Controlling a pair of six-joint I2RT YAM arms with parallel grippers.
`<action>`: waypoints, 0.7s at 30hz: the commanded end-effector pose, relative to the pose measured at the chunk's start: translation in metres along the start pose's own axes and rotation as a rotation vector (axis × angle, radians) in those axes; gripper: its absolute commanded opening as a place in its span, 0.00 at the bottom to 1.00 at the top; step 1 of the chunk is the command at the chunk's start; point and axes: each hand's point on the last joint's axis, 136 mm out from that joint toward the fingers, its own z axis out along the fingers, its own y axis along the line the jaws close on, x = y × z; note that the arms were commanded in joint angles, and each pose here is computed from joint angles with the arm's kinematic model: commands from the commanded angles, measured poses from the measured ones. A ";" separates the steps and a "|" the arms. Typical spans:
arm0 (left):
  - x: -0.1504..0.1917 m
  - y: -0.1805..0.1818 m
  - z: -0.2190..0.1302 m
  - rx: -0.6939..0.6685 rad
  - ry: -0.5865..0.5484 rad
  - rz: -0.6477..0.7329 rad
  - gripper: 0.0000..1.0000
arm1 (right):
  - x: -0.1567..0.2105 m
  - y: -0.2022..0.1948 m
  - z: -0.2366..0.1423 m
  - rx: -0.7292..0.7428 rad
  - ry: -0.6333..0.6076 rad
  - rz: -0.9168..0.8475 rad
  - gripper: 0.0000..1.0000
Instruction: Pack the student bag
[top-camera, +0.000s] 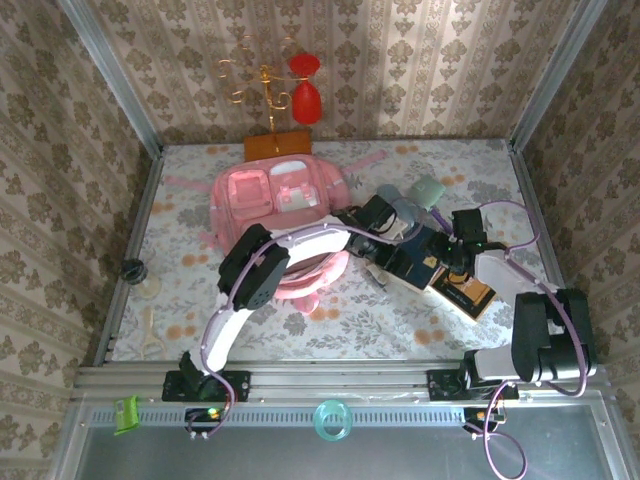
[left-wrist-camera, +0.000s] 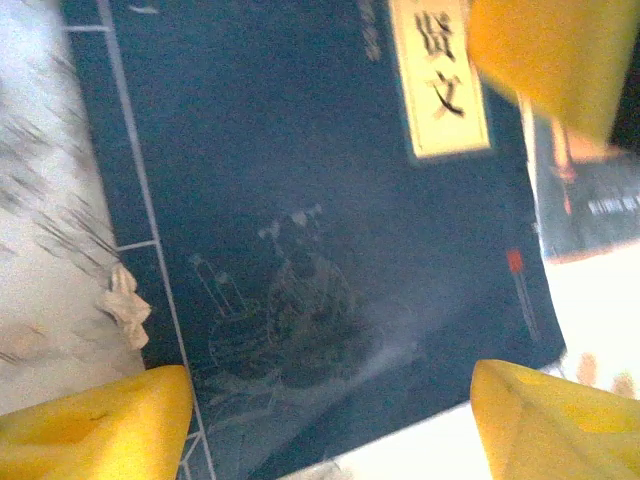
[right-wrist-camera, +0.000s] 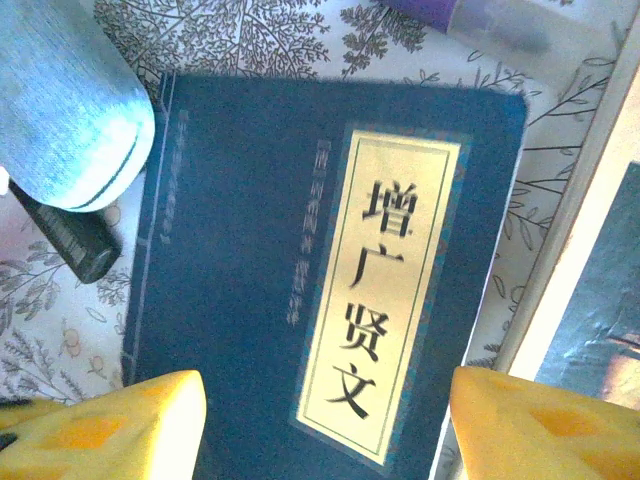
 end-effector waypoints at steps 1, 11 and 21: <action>0.007 -0.031 -0.018 0.127 -0.013 -0.029 0.75 | -0.006 0.003 -0.012 0.006 -0.002 -0.043 0.65; -0.024 0.025 -0.026 -0.109 -0.119 -0.126 0.78 | 0.002 -0.011 0.005 0.112 0.046 -0.085 0.69; -0.013 0.025 0.018 -0.109 -0.046 -0.179 0.77 | 0.020 0.000 0.027 0.040 0.128 -0.086 0.63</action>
